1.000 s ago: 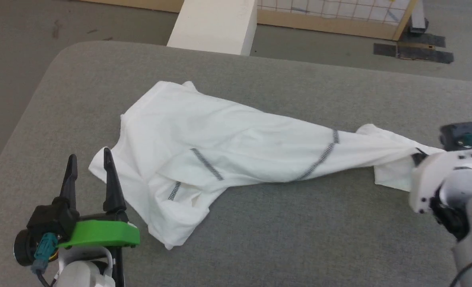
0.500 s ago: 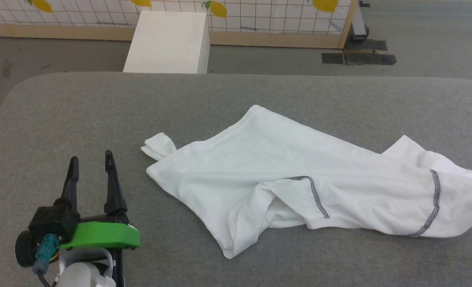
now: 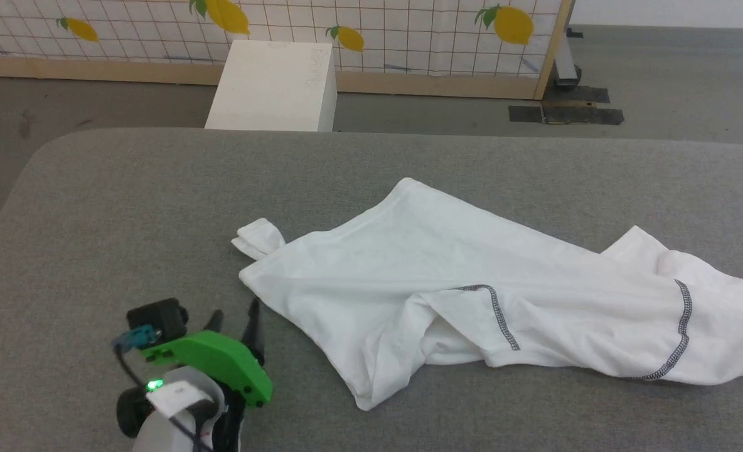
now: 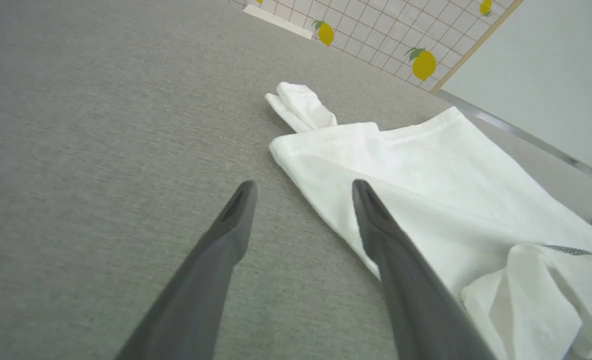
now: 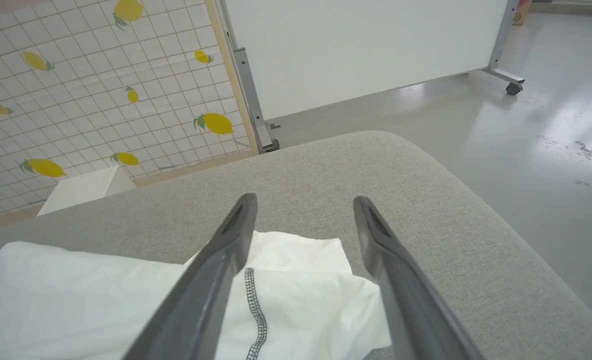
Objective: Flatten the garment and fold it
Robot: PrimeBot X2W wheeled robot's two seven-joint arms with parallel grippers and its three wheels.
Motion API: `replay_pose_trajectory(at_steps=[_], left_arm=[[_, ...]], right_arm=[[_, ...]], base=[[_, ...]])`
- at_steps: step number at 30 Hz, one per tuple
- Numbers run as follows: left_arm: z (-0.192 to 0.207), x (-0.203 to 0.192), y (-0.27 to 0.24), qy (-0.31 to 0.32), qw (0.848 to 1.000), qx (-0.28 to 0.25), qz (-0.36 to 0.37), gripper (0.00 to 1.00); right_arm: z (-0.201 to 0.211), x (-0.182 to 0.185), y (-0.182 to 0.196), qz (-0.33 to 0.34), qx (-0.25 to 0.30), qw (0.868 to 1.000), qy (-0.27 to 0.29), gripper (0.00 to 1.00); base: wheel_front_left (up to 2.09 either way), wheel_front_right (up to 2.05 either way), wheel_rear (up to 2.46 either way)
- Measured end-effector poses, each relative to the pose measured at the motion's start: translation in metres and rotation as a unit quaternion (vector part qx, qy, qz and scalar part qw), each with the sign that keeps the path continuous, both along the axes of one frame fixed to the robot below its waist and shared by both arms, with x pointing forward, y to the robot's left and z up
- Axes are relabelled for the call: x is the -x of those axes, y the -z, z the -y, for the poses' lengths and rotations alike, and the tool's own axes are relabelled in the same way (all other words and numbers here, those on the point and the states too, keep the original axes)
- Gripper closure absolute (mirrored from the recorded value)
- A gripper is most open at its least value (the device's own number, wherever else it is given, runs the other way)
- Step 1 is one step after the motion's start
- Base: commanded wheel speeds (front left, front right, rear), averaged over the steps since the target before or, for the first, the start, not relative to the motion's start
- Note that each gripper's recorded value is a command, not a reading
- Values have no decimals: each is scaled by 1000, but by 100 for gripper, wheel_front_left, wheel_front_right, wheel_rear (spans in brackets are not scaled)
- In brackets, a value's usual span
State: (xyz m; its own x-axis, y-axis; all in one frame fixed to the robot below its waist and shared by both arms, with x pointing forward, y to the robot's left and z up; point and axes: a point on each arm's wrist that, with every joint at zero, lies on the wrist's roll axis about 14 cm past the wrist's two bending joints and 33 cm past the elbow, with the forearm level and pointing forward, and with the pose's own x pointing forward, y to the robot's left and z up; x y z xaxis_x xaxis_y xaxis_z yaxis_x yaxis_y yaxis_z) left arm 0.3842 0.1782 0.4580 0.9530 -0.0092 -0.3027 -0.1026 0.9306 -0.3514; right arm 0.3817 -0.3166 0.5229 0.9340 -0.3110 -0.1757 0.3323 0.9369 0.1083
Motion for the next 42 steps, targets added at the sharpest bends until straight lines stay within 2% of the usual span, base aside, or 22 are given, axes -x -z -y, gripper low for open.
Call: replay_pose_trajectory(at_steps=[5, 12, 13, 14, 21, 28, 33, 38, 39, 40, 42], left_arm=[[42, -6, 27, 59, 992, 54, -97, 0], [54, -15, 59, 63, 986, 40, -148, 0], [53, -18, 59, 61, 987, 40, -144, 39], [54, -23, 58, 59, 988, 40, -136, 100], [51, -38, 50, 53, 993, 33, -97, 100], [39, -56, -5, 63, 998, -12, -5, 100], [43, -97, -58, 91, 992, -52, 66, 100], [24, -138, -68, 79, 990, -102, 63, 100], [22, -143, -61, 76, 990, -106, 53, 79], [21, -145, -55, 75, 990, -108, 44, 0], [20, -150, -42, 71, 991, -106, 34, 0]], right_arm=[[-16, -1, 15, -13, -14, 1000, -25, 0], [-15, 3, 34, -31, -23, 999, -21, 0], [-13, 4, 36, -34, -24, 999, -18, 0], [-11, 6, 39, -36, -24, 999, -14, 0], [-1, 14, 52, -49, -28, 998, 4, 0], [-10, 12, 56, -47, -37, 998, -7, 0], [-20, 3, 60, -49, -42, 998, -22, 0], [-29, -9, 57, -38, -42, 998, -37, 0], [-31, -10, 58, -39, -43, 998, -40, 0], [-31, -10, 60, -41, -43, 997, -40, 0], [-31, -8, 67, -50, -48, 997, -39, 0]], base=[[0, 0, 0], [0, 0, 0], [0, 0, 0], [0, 0, 0], [0, 0, 0], [0, 0, 0], [0, 0, 0], [0, 0, 0], [0, 0, 0], [0, 0, 0], [0, 0, 0]])
